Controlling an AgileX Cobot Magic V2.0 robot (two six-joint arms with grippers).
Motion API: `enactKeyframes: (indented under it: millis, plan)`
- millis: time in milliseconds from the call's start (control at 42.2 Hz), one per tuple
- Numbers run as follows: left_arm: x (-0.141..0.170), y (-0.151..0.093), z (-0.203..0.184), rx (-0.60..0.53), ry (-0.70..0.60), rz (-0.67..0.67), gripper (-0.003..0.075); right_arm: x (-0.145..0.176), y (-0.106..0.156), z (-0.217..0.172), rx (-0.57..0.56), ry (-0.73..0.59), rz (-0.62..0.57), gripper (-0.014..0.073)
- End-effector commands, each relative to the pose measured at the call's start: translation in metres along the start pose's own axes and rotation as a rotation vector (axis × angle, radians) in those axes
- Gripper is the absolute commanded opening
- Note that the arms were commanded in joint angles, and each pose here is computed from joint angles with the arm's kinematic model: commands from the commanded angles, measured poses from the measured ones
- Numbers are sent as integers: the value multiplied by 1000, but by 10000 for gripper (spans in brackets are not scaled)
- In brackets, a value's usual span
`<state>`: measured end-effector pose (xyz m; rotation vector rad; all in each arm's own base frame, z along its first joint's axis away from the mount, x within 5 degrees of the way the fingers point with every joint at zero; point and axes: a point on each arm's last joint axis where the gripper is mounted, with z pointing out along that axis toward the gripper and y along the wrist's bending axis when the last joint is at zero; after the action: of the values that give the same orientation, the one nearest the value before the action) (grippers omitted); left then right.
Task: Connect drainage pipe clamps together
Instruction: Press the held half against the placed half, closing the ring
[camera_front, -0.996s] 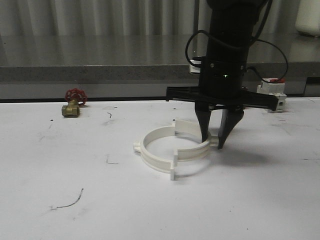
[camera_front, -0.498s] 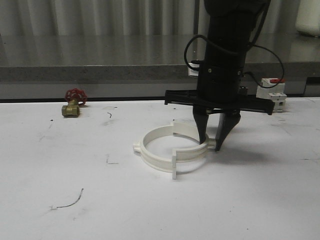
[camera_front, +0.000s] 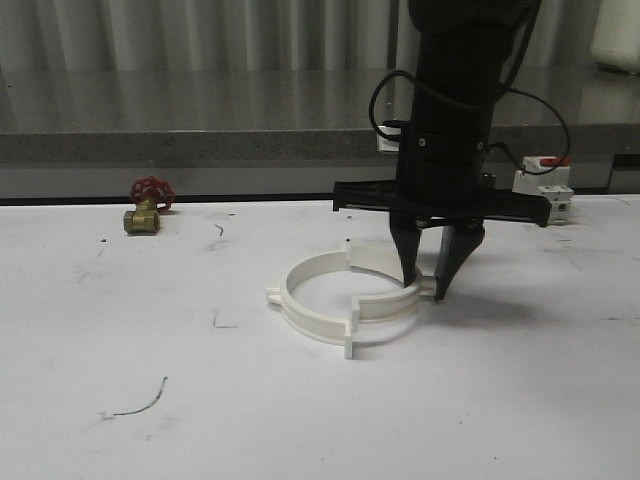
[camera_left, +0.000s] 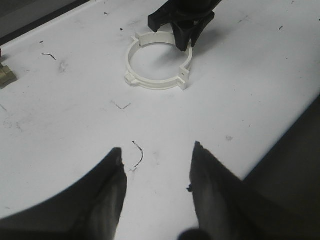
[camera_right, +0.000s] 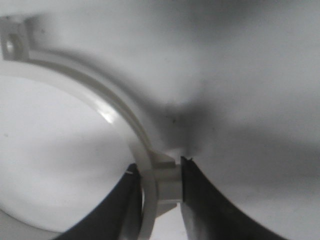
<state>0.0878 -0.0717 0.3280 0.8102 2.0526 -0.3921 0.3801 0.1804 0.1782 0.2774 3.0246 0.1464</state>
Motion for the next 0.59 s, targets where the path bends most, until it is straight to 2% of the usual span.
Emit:
enactKeyframes:
  millis: [0, 569]
  plan:
    - [-13, 0, -6, -5, -96, -10, 302, -6, 2, -31, -31, -92, -22, 214]
    - [-13, 0, -6, -5, -96, -10, 302, -9, 3, -31, -40, -129, -30, 214]
